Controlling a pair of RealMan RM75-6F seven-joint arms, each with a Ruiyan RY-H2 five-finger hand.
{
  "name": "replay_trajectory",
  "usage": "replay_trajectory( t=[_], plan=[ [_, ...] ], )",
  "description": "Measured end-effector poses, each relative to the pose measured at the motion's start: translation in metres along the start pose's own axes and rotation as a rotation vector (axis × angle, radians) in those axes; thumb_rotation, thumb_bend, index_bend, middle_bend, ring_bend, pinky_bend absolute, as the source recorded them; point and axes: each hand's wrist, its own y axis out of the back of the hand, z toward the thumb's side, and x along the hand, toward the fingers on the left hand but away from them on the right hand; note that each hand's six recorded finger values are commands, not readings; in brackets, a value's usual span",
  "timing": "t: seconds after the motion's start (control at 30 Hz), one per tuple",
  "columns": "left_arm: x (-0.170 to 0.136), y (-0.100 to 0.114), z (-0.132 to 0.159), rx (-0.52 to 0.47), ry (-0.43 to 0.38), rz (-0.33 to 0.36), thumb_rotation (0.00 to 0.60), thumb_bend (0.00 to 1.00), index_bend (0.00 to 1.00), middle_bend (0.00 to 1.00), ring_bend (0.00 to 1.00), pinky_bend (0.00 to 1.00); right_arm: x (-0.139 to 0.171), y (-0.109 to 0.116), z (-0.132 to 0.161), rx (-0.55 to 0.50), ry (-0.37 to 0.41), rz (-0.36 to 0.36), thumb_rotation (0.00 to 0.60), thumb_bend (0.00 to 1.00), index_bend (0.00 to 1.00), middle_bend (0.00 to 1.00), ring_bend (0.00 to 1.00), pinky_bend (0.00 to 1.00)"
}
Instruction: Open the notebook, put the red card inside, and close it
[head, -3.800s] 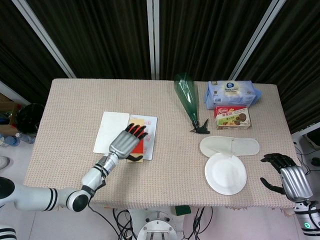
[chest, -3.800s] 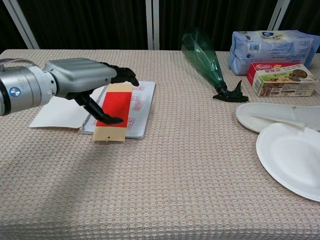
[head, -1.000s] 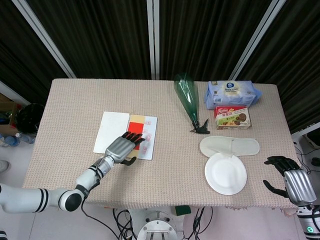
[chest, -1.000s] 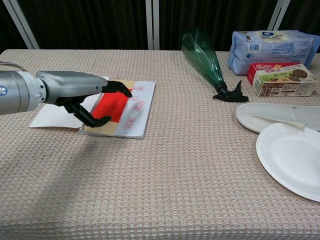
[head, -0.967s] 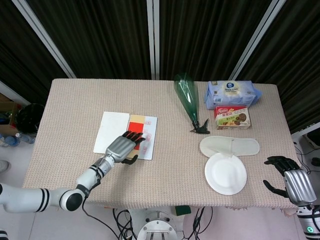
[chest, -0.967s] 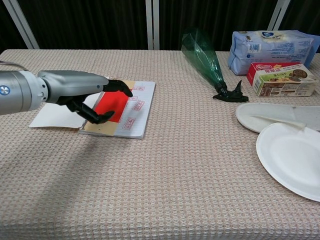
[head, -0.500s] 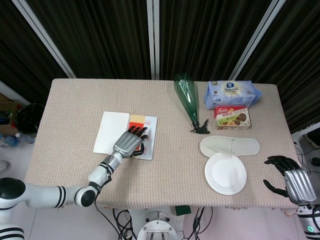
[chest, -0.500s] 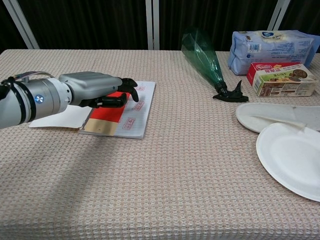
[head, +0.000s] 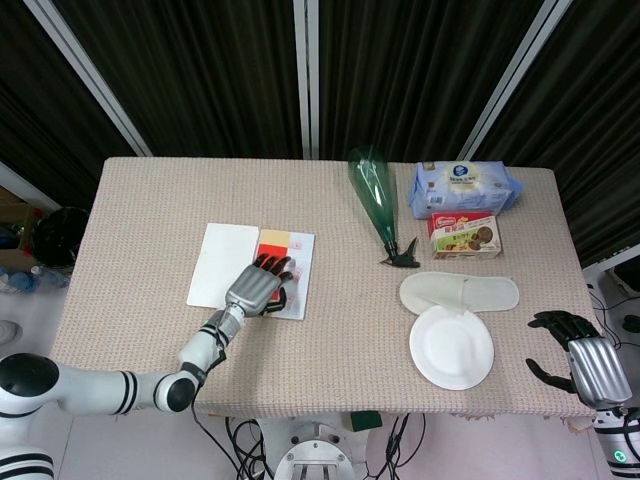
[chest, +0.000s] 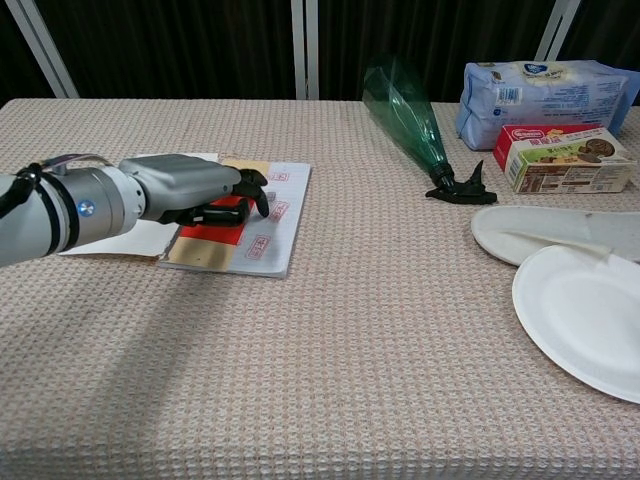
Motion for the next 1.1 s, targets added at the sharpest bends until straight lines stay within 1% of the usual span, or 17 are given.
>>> replay_trajectory(
  t=[0.23, 0.43, 0.7, 0.8, 0.9, 0.93, 1.0, 1.03, 1.07, 1.1],
  plan=[
    [-0.003, 0.000, -0.008, 0.043, 0.037, 0.010, 0.000, 0.67, 0.25, 0.00, 0.00, 0.05, 0.000, 0.000, 0.001, 0.000, 0.002, 0.002, 0.600, 0.17, 0.36, 0.27, 0.21, 0.27],
    [-0.006, -0.002, -0.017, 0.051, 0.066, 0.002, 0.000, 0.67, 0.26, 0.00, 0.00, 0.05, -0.001, -0.001, 0.002, 0.001, 0.003, 0.004, 0.600, 0.17, 0.36, 0.27, 0.21, 0.27],
    [-0.009, -0.003, -0.024, 0.050, 0.082, -0.003, 0.000, 0.67, 0.26, 0.00, 0.00, 0.05, -0.001, -0.001, 0.003, 0.003, 0.005, 0.005, 0.600, 0.17, 0.36, 0.27, 0.21, 0.27],
    [-0.010, -0.003, -0.023, 0.046, 0.079, 0.002, 0.000, 0.65, 0.23, 0.00, 0.00, 0.05, -0.001, -0.001, 0.003, 0.003, 0.006, 0.006, 0.600, 0.17, 0.36, 0.27, 0.21, 0.27],
    [-0.011, 0.000, -0.020, 0.039, 0.066, 0.017, 0.000, 0.63, 0.18, 0.00, 0.00, 0.05, -0.001, -0.001, 0.003, 0.004, 0.007, 0.004, 0.600, 0.17, 0.36, 0.27, 0.21, 0.27],
    [-0.011, 0.001, -0.019, 0.038, 0.060, 0.026, 0.009, 0.62, 0.17, 0.00, 0.00, 0.05, -0.001, 0.000, 0.004, 0.004, 0.007, 0.004, 0.600, 0.17, 0.36, 0.27, 0.21, 0.27],
    [-0.013, 0.003, -0.018, 0.040, 0.050, 0.041, 0.045, 0.60, 0.16, 0.00, 0.00, 0.05, -0.001, 0.000, 0.004, 0.004, 0.008, 0.003, 0.600, 0.17, 0.36, 0.27, 0.21, 0.27],
    [-0.014, 0.004, -0.017, 0.043, 0.045, 0.053, 0.116, 0.58, 0.15, 0.00, 0.00, 0.05, -0.001, 0.001, 0.004, 0.005, 0.008, 0.003, 0.600, 0.17, 0.36, 0.27, 0.21, 0.27],
    [-0.016, 0.005, -0.017, 0.044, 0.043, 0.063, 0.160, 0.57, 0.14, 0.00, 0.00, 0.05, 0.000, 0.001, 0.004, 0.005, 0.008, 0.001, 0.600, 0.17, 0.36, 0.27, 0.21, 0.27],
    [-0.018, 0.006, -0.018, 0.042, 0.042, 0.072, 0.242, 0.53, 0.13, 0.00, 0.00, 0.05, 0.000, 0.001, 0.003, 0.005, 0.008, 0.000, 0.600, 0.17, 0.36, 0.27, 0.21, 0.27]
  ],
)
